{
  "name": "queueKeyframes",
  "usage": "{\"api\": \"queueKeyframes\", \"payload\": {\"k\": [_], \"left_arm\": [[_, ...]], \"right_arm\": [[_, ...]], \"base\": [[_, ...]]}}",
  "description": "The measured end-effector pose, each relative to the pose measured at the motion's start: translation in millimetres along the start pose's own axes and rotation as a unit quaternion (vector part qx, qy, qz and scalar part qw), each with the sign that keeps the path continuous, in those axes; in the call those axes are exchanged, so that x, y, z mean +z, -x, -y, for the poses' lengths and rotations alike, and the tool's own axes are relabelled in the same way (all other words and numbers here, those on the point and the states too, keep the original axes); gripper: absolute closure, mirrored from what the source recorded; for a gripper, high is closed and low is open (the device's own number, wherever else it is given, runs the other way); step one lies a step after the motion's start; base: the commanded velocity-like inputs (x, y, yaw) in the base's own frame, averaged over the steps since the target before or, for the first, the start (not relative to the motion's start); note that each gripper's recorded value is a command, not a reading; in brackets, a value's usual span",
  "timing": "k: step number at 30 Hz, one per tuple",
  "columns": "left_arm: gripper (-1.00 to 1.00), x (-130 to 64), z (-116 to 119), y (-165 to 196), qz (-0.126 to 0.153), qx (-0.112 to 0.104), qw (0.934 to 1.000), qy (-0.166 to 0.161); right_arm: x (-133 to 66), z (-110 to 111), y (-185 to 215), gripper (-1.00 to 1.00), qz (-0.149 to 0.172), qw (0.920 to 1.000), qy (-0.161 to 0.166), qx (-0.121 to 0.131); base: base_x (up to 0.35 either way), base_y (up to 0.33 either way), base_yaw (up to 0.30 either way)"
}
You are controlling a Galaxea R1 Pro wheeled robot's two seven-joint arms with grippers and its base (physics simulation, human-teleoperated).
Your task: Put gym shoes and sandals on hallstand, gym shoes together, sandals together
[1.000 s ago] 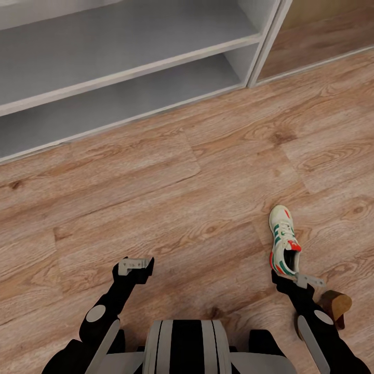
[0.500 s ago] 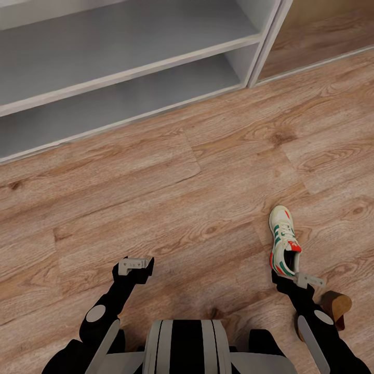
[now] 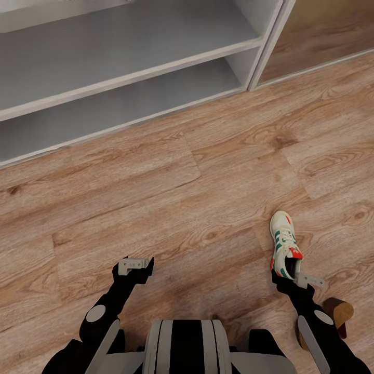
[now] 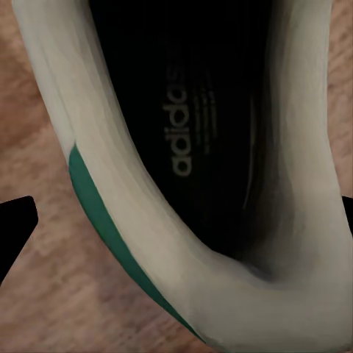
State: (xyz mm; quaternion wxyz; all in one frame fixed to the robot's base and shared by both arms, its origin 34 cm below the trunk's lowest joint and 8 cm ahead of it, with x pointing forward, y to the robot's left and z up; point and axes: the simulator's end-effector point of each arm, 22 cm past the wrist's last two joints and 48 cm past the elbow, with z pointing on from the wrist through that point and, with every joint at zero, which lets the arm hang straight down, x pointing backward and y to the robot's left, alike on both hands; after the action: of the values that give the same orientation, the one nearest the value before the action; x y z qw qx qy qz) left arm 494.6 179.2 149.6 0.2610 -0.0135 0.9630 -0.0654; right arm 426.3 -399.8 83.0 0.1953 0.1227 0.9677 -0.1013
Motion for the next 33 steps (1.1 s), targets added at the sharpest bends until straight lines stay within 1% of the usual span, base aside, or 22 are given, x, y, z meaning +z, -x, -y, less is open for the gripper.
{"api": "queueKeyframes", "payload": {"k": [4,5,33], "left_arm": [[-1.00,0.0,0.0,0.0,0.000,0.000,1.0000,0.000],[-1.00,0.0,-0.1,0.0,0.000,0.000,1.0000,0.000],[-1.00,0.0,-0.1,0.0,0.000,0.000,1.0000,0.000]], "right_arm": [[0.0,0.0,0.0,-1.00,0.000,1.0000,0.000,0.000],[0.0,0.0,0.1,1.00,0.000,1.0000,0.000,0.000],[-0.1,-0.3,0.8,1.00,0.001,1.0000,0.000,0.000]], "base": [[0.002,0.000,0.000],[0.000,0.000,0.000],[0.000,0.000,0.000]]}}
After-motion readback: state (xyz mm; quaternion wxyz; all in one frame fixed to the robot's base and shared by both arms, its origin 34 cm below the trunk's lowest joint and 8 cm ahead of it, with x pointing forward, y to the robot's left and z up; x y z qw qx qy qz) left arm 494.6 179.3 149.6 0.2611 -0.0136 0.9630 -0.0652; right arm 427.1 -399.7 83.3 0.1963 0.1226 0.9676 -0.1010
